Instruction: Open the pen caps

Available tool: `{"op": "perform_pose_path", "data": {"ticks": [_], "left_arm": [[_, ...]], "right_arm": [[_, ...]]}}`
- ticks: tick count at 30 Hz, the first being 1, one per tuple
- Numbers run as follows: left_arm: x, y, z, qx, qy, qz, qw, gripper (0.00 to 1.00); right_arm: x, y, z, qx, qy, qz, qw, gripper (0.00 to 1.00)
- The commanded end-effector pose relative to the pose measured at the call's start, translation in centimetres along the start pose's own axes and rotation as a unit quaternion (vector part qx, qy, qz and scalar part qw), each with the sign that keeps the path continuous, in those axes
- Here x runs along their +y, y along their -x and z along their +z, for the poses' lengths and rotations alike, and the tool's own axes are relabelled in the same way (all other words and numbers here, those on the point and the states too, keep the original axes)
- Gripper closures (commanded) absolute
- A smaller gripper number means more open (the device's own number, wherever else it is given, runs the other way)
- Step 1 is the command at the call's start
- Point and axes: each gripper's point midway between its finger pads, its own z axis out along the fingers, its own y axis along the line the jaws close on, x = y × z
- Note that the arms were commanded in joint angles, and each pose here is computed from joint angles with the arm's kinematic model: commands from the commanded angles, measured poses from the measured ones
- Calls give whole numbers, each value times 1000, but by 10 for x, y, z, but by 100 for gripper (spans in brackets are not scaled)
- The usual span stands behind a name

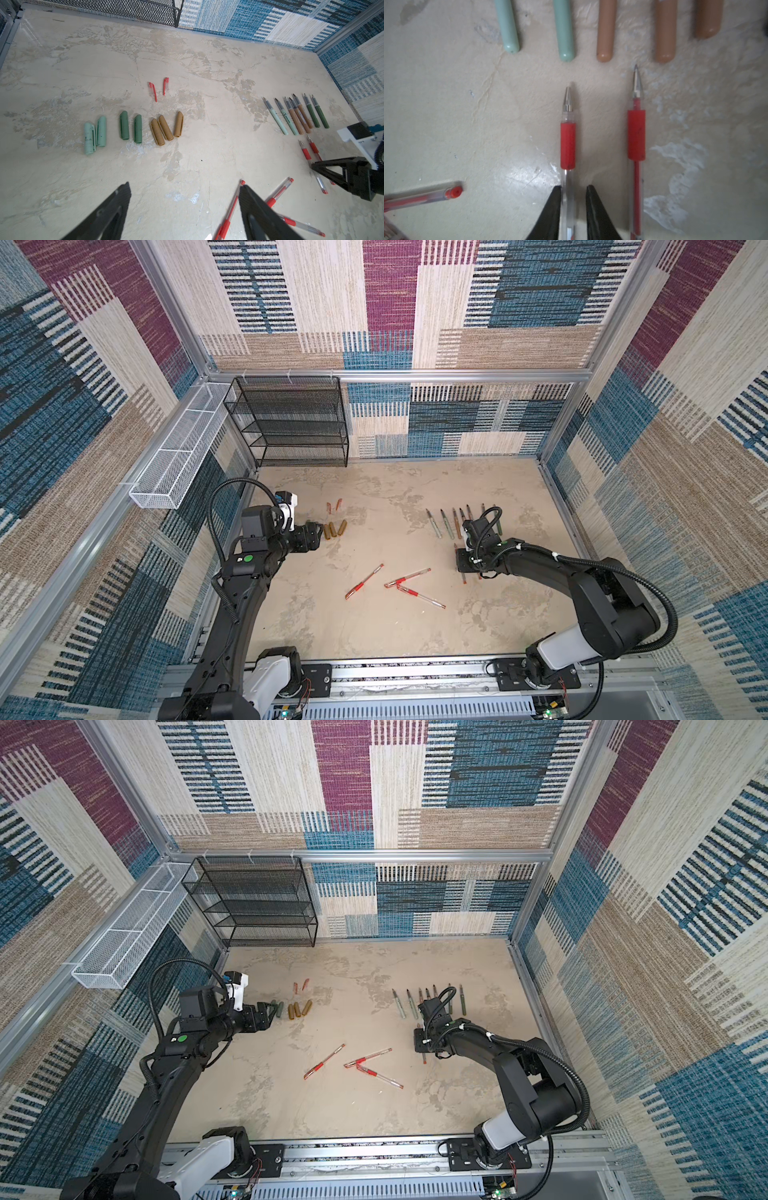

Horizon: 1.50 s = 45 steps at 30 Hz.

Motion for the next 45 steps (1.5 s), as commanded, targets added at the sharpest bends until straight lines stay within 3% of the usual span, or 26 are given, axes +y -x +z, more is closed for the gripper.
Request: {"op": "perform_pose_path", "data": {"ticks": [1, 7, 12, 18, 28, 37, 45], "left_arm": [[-3, 7, -1, -17, -8, 5, 1000, 14], [-3, 7, 0, -17, -9, 3, 1000, 14], [0, 10, 0, -17, -5, -2, 1000, 14], [1, 9, 1, -17, -10, -12, 1000, 14], [7, 10, 0, -24, -3, -16, 1000, 14], [9, 10, -1, -29, -2, -19, 999, 14], [10, 8, 2, -24, -6, -30, 999, 15]], "right_arm": [[6, 10, -10, -8, 7, 3, 1000, 73], [31, 10, -34, -7, 77, -13, 997, 62], [62, -12, -44, 26, 113, -64, 991, 58], [83, -41, -38, 79, 106, -103, 986, 57], [136, -80, -21, 116, 109, -237, 958, 57], [149, -106, -4, 159, 98, -286, 940, 58], [140, -129, 4, 190, 61, -312, 929, 73]]}}
